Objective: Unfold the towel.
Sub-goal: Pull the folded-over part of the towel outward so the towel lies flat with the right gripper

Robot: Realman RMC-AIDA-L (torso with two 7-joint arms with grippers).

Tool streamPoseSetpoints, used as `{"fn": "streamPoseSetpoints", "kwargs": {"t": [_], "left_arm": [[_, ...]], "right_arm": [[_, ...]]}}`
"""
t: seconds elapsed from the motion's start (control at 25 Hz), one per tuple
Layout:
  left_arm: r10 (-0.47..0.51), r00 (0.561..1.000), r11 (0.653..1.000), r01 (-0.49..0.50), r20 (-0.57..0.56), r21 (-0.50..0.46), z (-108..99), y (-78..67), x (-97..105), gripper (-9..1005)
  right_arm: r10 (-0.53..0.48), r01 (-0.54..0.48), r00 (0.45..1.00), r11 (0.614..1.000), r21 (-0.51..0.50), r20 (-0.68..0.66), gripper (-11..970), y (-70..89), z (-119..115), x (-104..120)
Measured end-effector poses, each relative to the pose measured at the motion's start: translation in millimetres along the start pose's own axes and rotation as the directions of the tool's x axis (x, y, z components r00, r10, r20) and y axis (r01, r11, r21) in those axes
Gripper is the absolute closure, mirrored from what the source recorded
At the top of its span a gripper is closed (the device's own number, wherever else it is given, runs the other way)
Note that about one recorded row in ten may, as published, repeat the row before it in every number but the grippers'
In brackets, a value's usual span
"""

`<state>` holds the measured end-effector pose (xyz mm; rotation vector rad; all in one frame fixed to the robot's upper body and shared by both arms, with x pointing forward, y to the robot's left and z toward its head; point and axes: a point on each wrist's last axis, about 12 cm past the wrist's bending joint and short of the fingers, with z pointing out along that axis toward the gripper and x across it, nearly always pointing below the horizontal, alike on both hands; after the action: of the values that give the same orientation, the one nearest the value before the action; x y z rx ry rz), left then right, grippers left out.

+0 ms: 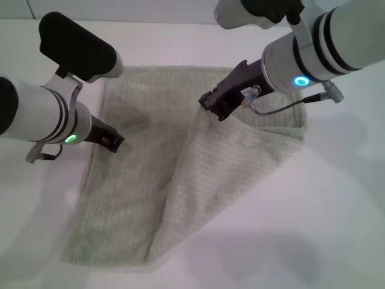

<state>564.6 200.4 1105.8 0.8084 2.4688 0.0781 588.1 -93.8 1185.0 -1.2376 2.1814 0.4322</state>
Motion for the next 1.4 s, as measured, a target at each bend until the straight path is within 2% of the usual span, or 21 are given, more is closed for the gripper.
{"fn": "streamPoseSetpoints", "kwargs": {"t": [0.24,1.04,1.4], "left_arm": [[0.01,1.0,1.0,-0.01,0.017,0.001,-1.9,-2.2,-5.6,998],[0.009,1.0,1.0,-0.009,0.008,0.0,0.2,-1.1,-2.5,997],[0.007,1.0,1.0,-0.007,0.006,-0.001,0.6,-0.4,-2.2,998]], "right_arm": [[-0.005,0.004,1.0,1.0,-0.016,-0.023,961,2.1,-3.4,3.0],[-0.05,0.045,0.996,0.996,-0.072,-0.073,960,16.0,-30.3,4.5],[-0.057,0.046,0.992,0.994,-0.096,-0.11,961,20.5,-34.9,6.6]]}}
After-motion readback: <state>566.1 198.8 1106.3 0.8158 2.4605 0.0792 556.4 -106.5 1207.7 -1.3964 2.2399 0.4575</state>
